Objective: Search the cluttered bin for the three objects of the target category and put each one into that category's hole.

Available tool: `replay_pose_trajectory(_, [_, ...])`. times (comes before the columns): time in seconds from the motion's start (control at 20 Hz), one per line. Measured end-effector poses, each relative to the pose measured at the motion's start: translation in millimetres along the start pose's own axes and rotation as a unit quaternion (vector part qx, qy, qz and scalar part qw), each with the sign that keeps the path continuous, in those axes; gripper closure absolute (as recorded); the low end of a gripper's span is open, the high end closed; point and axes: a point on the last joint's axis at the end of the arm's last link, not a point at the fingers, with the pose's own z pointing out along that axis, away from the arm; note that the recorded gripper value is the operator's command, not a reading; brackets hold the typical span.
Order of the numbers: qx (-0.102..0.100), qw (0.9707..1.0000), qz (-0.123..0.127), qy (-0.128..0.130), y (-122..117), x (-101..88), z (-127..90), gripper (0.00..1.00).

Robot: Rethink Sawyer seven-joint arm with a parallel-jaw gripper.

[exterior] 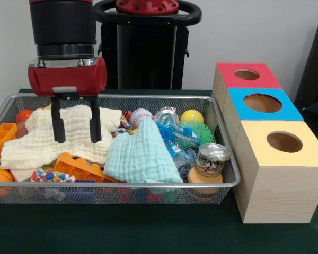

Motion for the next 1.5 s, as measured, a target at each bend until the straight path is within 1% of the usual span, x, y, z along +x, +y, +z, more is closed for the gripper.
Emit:
replay_pose_trajectory(0.15, [0.000,1.0000,-0.001,0.002,-4,3.0,0,0.00])
replay_pose_trajectory(0.35, [0.001,1.0000,0.004,0.005,-15,9.1,0,0.00])
replay_pose_trajectory(0.65, [0.011,0.9999,0.009,0.001,-38,13.9,1,0.00])
replay_pose_trajectory(0.85, [0.014,0.9999,-0.001,-0.007,-43,17.5,7,0.00])
replay_pose_trajectory(1.0, [0.010,0.9998,-0.009,-0.014,-42,22.7,17,0.00])
replay_pose_trajectory(1.1, [0.004,0.9997,-0.013,-0.019,-40,28.3,27,0.00])
replay_pose_trajectory(1.2, [-0.008,0.9996,-0.015,-0.024,-37,36.8,43,0.00])
replay_pose_trajectory(1.35, [-0.018,0.9993,-0.020,-0.025,-30,46.7,59,0.00])
replay_pose_trajectory(1.5, [-0.024,0.9992,-0.024,-0.020,-21,52.2,67,0.00])
